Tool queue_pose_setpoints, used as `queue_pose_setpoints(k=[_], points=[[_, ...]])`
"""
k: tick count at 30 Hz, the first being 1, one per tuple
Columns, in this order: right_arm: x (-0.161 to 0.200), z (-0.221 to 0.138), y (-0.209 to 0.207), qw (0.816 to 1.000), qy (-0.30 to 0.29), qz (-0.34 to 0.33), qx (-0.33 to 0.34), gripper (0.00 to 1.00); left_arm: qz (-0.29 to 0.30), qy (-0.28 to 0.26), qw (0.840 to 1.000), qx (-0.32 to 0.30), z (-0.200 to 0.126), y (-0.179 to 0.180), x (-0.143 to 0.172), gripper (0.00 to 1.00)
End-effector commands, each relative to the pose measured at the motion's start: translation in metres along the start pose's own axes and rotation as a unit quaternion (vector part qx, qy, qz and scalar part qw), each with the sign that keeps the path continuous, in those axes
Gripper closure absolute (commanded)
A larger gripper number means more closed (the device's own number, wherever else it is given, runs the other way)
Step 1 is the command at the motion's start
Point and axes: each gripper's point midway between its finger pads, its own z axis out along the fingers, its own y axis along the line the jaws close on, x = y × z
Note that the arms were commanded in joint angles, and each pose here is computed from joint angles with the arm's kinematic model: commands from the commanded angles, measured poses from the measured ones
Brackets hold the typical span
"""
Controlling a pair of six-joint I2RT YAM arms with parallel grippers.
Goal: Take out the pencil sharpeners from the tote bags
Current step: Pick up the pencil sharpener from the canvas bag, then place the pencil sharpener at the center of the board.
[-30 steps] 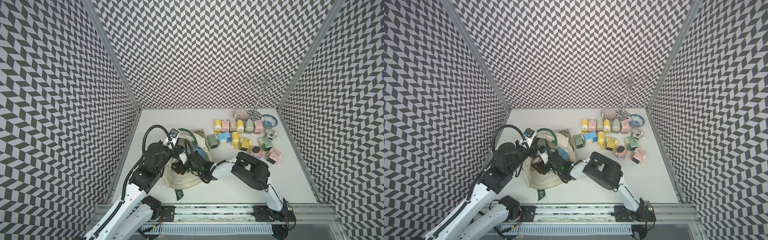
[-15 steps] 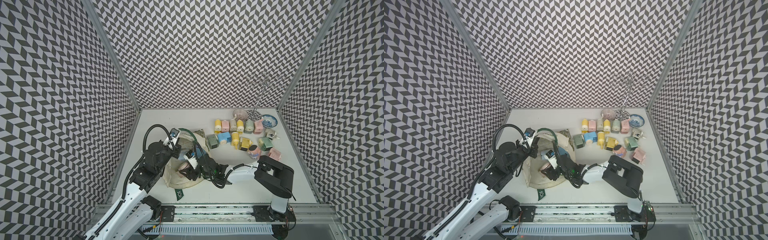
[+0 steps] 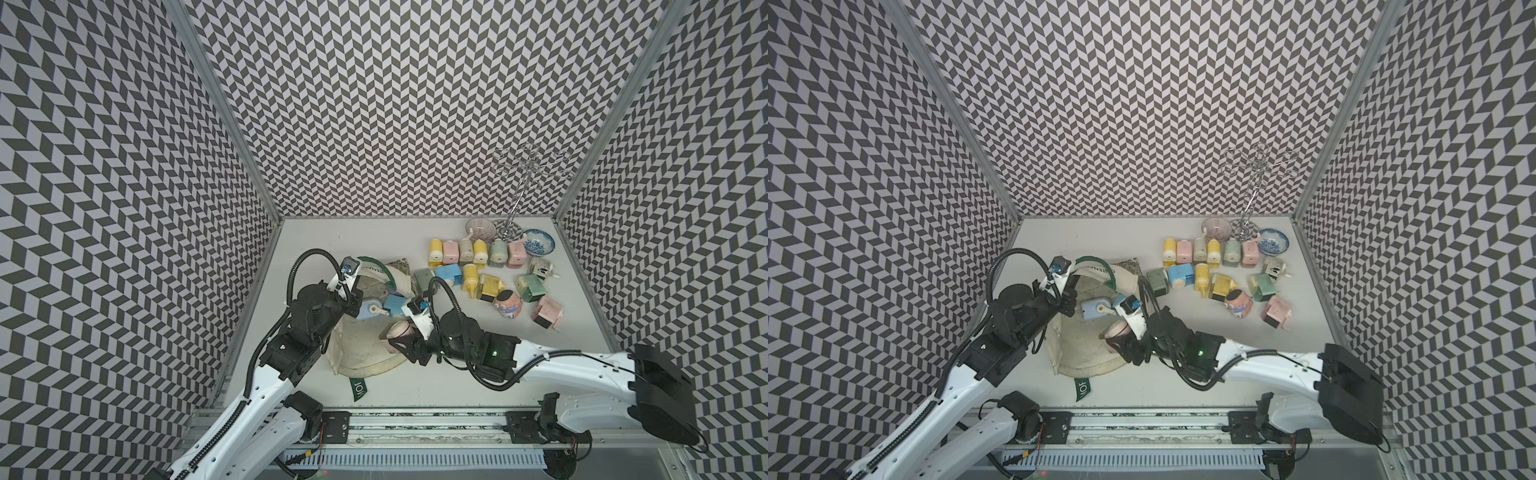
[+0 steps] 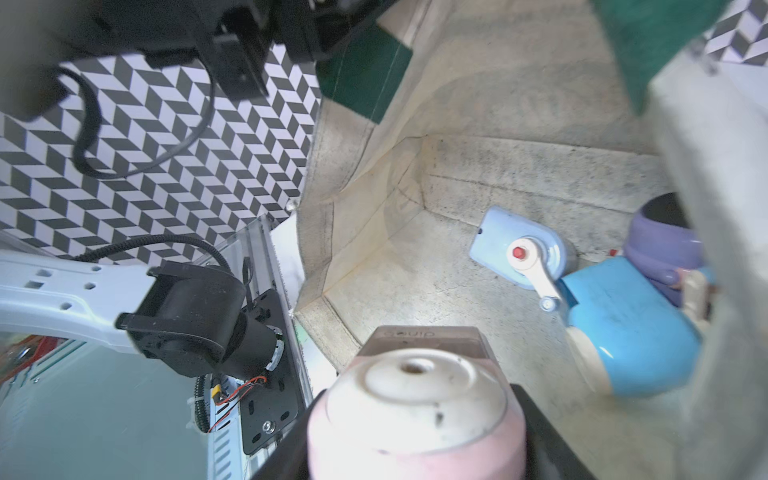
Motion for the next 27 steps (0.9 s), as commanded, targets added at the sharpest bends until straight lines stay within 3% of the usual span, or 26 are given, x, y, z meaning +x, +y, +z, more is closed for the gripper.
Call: queue_pose_setpoints(k=[1,7,16,27], points=[[-0.004,-0.025,-0.031,0.997,-0.006,-0.005,0.082,0.59,-0.008,-0.071,0.997,-0.004,-0.011,0.003,-0.047,1.00],[-0.010,-0.054,-0.077,0.987,-0.007,0.011,0.160,0.57,-0.009,-0.074,0.997,-0.004,-0.012,0.003,-0.050,1.00],[0.006,-0.072,-0.161,0.961,0.028,0.102,0.257,0.57,-0.010,-0.074,0.997,-0.005,-0.013,0.004,-0.050,1.00],[0.031,-0.084,-0.210,0.935,0.057,0.158,0.313,0.57,-0.010,-0.075,0.997,-0.006,-0.014,0.004,-0.050,1.00]])
